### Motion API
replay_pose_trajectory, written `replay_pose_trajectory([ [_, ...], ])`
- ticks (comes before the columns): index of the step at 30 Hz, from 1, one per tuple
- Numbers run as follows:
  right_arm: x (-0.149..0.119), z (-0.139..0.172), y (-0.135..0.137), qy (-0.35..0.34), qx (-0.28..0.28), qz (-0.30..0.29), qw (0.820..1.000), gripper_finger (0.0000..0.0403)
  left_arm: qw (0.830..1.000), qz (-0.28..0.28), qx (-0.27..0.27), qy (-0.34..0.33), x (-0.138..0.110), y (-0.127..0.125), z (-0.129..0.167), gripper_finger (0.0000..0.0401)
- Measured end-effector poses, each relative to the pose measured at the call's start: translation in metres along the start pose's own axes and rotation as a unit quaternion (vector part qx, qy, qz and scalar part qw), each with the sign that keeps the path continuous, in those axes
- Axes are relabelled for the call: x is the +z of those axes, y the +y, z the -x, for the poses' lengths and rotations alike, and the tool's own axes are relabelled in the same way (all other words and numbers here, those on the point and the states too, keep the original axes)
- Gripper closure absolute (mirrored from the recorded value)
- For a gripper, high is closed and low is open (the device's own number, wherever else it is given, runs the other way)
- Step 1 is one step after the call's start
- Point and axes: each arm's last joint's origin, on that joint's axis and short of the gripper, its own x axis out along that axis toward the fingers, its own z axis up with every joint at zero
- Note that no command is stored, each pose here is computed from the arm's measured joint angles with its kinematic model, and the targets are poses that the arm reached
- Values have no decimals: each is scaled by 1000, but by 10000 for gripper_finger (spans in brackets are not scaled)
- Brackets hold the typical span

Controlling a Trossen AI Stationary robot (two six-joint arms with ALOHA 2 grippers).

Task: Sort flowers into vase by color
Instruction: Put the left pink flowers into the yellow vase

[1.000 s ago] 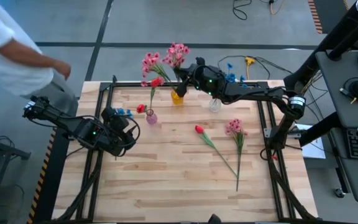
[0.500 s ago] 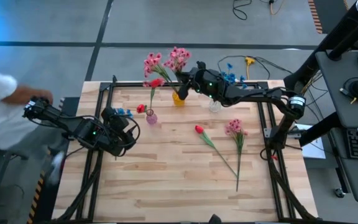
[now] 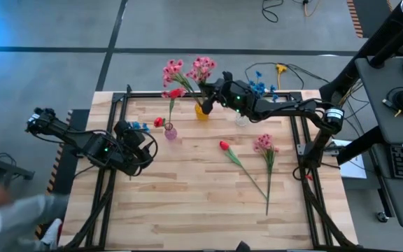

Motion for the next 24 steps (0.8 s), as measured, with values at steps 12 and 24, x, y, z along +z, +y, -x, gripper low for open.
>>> replay_pose_trajectory([
  [12,-11,4,-2,-3,-3,-6,1000,370,1000,0,1,-1,0,0,0,161],
  [24,-12,5,-2,-7,-4,-14,1000,313,1000,0,1,-1,0,0,0,161],
])
